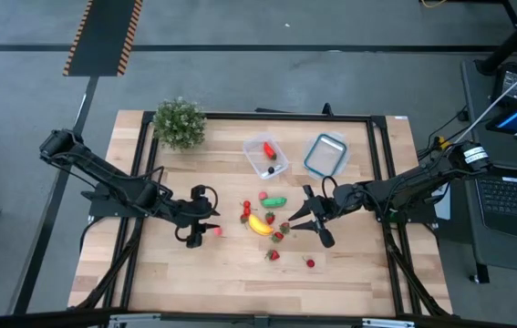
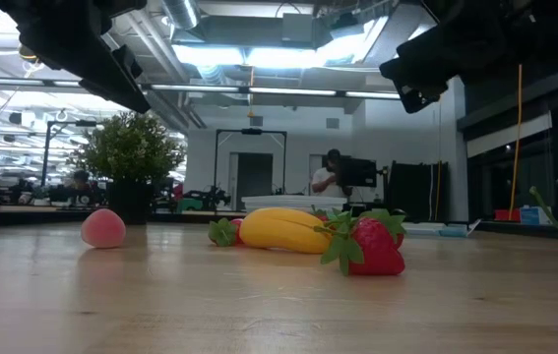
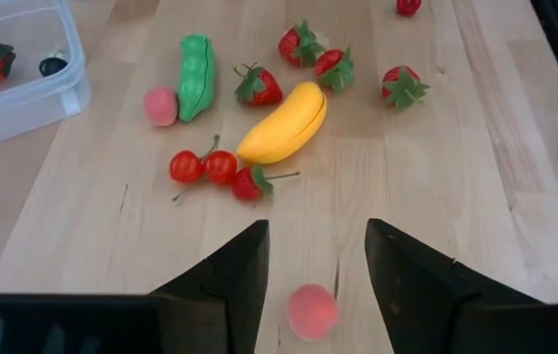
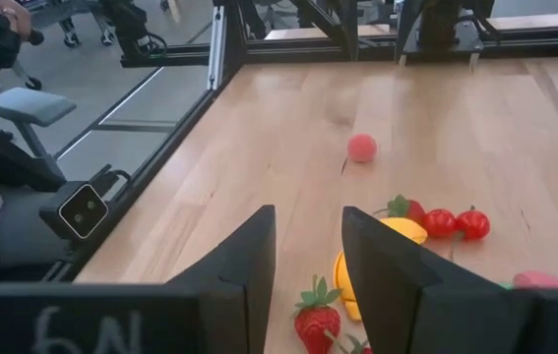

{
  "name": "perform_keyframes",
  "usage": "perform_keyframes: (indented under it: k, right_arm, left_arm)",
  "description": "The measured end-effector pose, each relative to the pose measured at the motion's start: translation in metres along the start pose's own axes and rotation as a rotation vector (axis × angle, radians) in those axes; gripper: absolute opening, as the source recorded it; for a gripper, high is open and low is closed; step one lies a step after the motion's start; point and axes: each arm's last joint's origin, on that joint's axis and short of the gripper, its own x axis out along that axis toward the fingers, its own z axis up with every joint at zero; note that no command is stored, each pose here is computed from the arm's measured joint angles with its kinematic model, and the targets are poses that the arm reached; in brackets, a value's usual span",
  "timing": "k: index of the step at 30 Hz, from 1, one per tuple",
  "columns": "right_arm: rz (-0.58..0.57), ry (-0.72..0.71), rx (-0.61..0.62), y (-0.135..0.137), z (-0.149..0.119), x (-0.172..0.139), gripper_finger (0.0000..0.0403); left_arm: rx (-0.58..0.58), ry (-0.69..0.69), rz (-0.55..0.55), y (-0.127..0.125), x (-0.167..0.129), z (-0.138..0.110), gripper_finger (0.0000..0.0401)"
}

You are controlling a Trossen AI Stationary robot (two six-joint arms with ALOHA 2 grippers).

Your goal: Pick and placing Produce into tupperware

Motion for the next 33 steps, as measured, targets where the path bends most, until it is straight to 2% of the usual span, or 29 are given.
perform_keyframes:
  k: [9, 19, 27, 33]
  right_arm:
    - [0.000, 0.000, 0.026, 0.000, 0.000, 0.000, 0.0122]
    - [0.000, 0.000, 0.026, 0.000, 0.000, 0.000, 0.0122]
    - [0.000, 0.000, 0.026, 0.000, 0.000, 0.000, 0.0122]
    - [0.000, -0.001, 0.026, 0.000, 0.000, 0.000, 0.0122]
  left_arm:
    - [0.012, 0.028, 0.011, 0.000, 0.003, -0.003, 0.0160]
    - [0.037, 0.179, -0.015, -0.006, 0.030, -0.018, 0.0161]
    - [0.020, 0.250, -0.051, -0.010, 0.042, -0.026, 0.0165]
    - [0.010, 0.284, -0.035, -0.011, 0.050, -0.031, 0.0161]
